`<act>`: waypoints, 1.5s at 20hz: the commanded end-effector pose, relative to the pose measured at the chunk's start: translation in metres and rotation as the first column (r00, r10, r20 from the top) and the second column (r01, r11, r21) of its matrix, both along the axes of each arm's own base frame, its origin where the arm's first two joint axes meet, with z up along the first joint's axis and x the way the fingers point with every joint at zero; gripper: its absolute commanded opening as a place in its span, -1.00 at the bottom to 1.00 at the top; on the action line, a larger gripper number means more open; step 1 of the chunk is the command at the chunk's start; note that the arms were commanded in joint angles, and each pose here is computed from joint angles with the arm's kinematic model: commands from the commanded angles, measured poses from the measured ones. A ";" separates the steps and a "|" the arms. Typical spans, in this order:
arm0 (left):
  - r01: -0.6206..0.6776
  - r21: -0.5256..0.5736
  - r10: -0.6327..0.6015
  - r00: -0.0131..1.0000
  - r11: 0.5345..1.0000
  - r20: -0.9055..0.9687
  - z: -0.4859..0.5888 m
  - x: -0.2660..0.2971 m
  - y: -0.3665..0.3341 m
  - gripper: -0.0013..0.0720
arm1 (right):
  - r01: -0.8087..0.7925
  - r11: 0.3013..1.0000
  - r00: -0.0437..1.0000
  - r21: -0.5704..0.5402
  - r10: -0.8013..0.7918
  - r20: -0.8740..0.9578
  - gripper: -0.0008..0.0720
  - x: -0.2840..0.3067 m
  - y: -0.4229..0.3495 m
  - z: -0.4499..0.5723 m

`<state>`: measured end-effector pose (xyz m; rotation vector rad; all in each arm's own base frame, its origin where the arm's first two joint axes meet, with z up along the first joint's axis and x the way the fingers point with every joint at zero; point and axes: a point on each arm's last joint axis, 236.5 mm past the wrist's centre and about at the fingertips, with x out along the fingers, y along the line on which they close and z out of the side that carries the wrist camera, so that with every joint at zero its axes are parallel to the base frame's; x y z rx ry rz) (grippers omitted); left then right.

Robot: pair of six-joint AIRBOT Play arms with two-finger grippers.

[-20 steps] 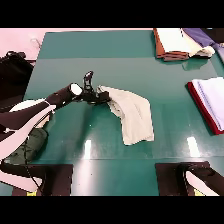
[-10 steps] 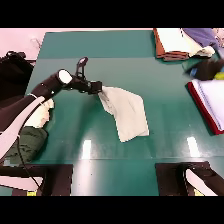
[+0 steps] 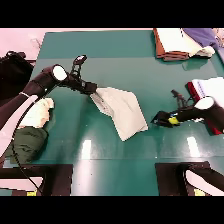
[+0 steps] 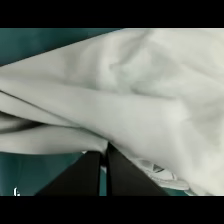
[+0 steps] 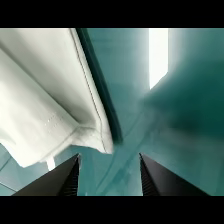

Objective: Fold the shirts.

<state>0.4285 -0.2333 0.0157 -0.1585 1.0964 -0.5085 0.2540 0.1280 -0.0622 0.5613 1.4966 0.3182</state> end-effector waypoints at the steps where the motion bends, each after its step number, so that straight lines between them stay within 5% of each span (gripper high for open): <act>1: 0.016 0.018 -0.016 1.000 1.000 -0.025 -0.003 -0.007 0.003 -0.90 | -0.049 0.999 0.999 -0.008 0.049 -0.022 0.16 0.004 0.031 -0.031; 4: 0.030 0.039 -0.029 0.999 0.999 -0.045 -0.007 -0.012 0.006 -0.90 | -0.129 0.990 0.992 -0.061 0.129 -0.006 -0.51 0.017 0.038 -0.038; 5: 0.038 0.051 -0.035 0.998 0.998 -0.054 -0.009 -0.015 0.008 -0.90 | -0.149 0.985 0.989 -0.084 0.150 0.010 -0.88 0.023 0.036 -0.036; 6: 0.046 0.073 -0.042 0.998 0.996 -0.056 -0.009 -0.016 0.012 -0.90 | -0.163 0.982 0.986 -0.099 0.167 0.029 -0.93 0.030 0.034 -0.030; 10: 0.056 0.218 -0.073 0.995 0.974 0.072 0.031 -0.010 0.045 -0.90 | -0.152 0.963 0.948 -0.223 0.206 0.241 -0.93 0.082 -0.002 0.052; 14: -0.039 0.300 -0.076 0.929 0.953 0.362 0.154 -0.009 0.083 -0.90 | 0.070 0.957 0.789 -0.282 0.120 0.603 -0.93 0.119 -0.065 0.227; 19: -0.136 0.123 0.005 0.692 0.983 0.722 0.341 -0.067 0.106 -0.90 | 0.317 0.911 0.473 -0.262 0.087 0.877 -0.93 0.067 -0.114 0.410; 24: -0.151 -0.023 0.090 0.453 0.988 0.887 0.460 -0.150 0.135 -0.90 | 0.498 0.838 0.247 -0.223 0.110 0.963 -0.93 0.000 -0.135 0.510; 30: -0.129 -0.105 0.141 0.315 0.986 0.938 0.521 -0.191 0.147 -0.90 | 0.576 0.772 0.298 -0.267 0.106 0.949 -0.94 -0.001 -0.167 0.530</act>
